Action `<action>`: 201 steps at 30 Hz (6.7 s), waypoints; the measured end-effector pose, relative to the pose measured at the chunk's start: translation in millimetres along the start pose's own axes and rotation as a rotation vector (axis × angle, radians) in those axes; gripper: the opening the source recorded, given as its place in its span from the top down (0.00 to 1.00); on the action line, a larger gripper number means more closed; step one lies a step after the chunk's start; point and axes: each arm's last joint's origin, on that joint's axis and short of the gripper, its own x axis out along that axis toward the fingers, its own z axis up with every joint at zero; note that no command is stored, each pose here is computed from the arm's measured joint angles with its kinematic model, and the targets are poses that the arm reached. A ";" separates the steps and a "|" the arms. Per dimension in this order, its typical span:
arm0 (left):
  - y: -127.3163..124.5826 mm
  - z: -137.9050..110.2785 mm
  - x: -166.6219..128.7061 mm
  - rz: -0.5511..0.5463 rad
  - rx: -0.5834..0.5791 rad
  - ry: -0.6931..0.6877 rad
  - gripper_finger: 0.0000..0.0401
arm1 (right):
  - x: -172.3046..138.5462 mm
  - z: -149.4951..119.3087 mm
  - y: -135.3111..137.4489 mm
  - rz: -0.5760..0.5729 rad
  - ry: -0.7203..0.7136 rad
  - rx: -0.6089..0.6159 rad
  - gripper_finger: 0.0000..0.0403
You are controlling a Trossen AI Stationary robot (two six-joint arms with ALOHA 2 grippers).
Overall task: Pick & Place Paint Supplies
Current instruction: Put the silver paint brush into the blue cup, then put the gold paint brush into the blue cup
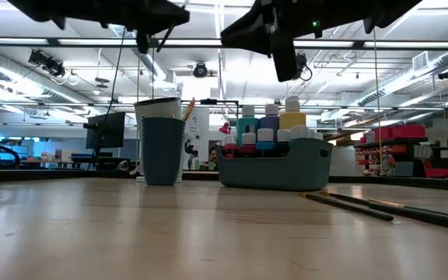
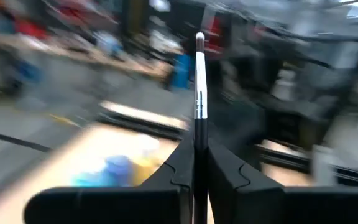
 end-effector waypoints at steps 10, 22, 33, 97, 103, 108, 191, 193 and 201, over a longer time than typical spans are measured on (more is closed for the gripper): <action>10.3 -34.9 -23.4 0.346 0.183 -0.127 0.94 | 0.0 0.2 0.1 0.003 -0.006 0.007 0.83; 24.8 -86.9 -48.6 0.176 0.375 -0.278 0.94 | 0.0 0.2 0.1 0.003 -0.005 0.007 0.83; 26.2 -86.9 -17.4 0.207 0.449 -0.223 0.93 | 0.0 0.1 0.1 0.003 -0.005 0.006 0.83; 25.6 -100.4 -5.6 0.282 0.364 -0.242 0.76 | 0.7 2.9 -3.1 0.008 -0.114 0.004 0.83; 25.8 -101.5 -5.4 0.279 0.338 -0.234 0.77 | -0.7 6.3 -1.2 0.064 -0.131 0.592 0.83; 25.4 -101.8 -5.3 0.265 0.286 -0.238 0.77 | -3.8 2.1 6.0 -0.060 0.119 0.657 0.83; 28.0 -111.0 -4.3 0.325 0.086 -0.176 0.83 | -34.7 -56.0 67.2 0.668 1.158 1.455 0.71; 28.0 -110.9 -4.2 0.324 0.080 -0.177 0.83 | -38.3 -48.9 62.8 0.697 1.187 1.461 0.71; 28.0 -111.0 -4.2 0.325 0.080 -0.177 0.83 | -42.2 -24.2 91.8 0.801 1.201 1.396 0.71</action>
